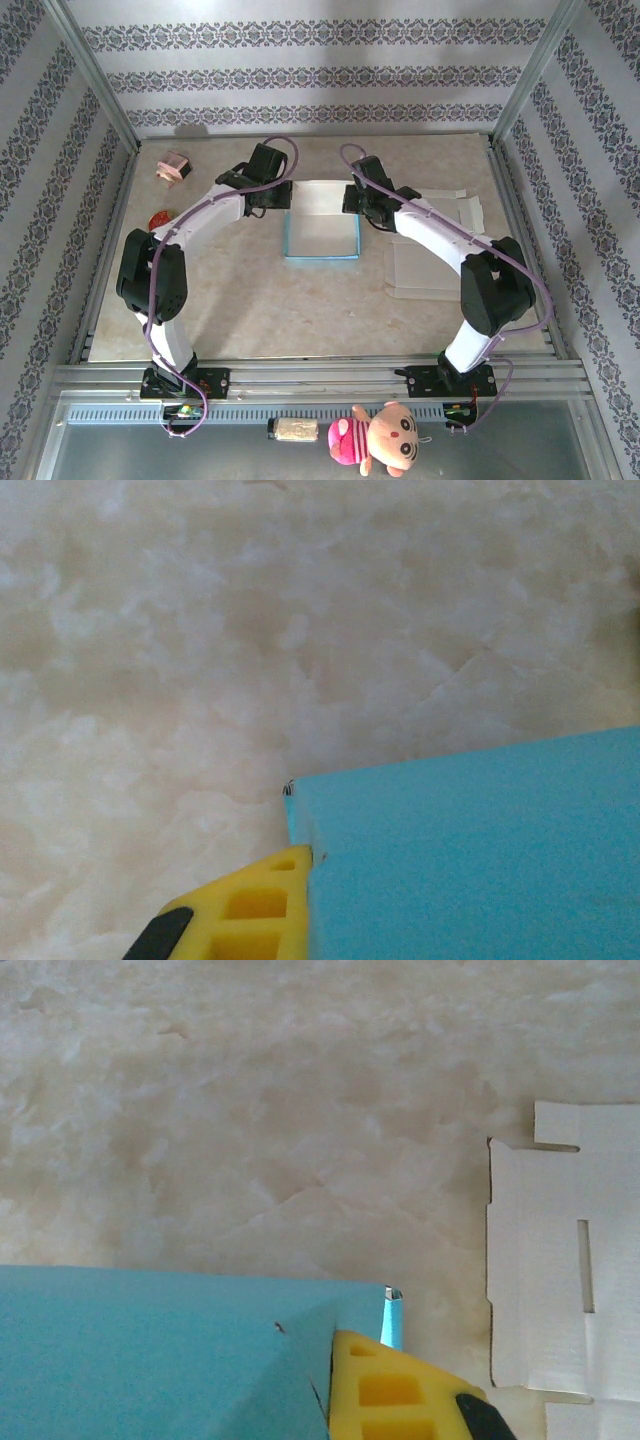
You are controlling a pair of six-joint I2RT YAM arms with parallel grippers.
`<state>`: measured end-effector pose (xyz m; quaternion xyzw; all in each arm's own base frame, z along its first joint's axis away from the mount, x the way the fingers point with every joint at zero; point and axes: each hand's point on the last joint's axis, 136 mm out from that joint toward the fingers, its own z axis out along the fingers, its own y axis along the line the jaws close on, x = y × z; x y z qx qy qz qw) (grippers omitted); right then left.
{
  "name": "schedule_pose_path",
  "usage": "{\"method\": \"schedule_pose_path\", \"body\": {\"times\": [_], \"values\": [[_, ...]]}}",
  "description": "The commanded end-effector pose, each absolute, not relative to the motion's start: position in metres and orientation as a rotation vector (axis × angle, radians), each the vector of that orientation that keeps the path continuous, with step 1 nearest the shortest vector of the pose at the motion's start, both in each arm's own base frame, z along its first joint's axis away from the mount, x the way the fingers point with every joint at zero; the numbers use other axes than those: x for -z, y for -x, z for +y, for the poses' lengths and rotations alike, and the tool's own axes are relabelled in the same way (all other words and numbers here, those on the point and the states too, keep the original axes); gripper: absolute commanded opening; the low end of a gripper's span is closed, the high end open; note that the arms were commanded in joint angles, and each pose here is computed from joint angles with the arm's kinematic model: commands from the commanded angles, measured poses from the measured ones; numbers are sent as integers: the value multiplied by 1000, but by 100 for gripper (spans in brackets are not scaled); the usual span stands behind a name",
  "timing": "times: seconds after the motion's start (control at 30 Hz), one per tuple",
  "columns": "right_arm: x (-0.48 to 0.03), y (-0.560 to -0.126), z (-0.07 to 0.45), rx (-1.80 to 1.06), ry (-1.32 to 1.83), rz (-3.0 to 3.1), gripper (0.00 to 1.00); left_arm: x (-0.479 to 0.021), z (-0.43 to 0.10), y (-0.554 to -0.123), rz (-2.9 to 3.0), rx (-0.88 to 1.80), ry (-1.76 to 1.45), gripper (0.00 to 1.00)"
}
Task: Fold the paper box
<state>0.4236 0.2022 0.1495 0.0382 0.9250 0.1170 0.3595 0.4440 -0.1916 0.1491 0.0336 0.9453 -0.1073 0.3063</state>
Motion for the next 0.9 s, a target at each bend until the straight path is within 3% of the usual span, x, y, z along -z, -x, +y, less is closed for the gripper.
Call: {"method": "schedule_pose_path", "body": {"times": [0.0,0.23,0.67,0.77,0.87], "values": [[-159,-434,223,-449,-125,2272,0,-169,-216,-444,2407,505,32,0],[-142,-424,219,-376,-63,2289,0,-158,-225,-438,2396,635,111,0],[-135,-406,219,-318,18,2289,0,-135,-214,-403,2479,640,133,3],[-138,-399,219,-315,43,2271,0,-135,-212,-396,2470,653,117,8],[-141,-391,220,-322,63,2267,7,-133,-216,-389,2481,684,96,14]]}}
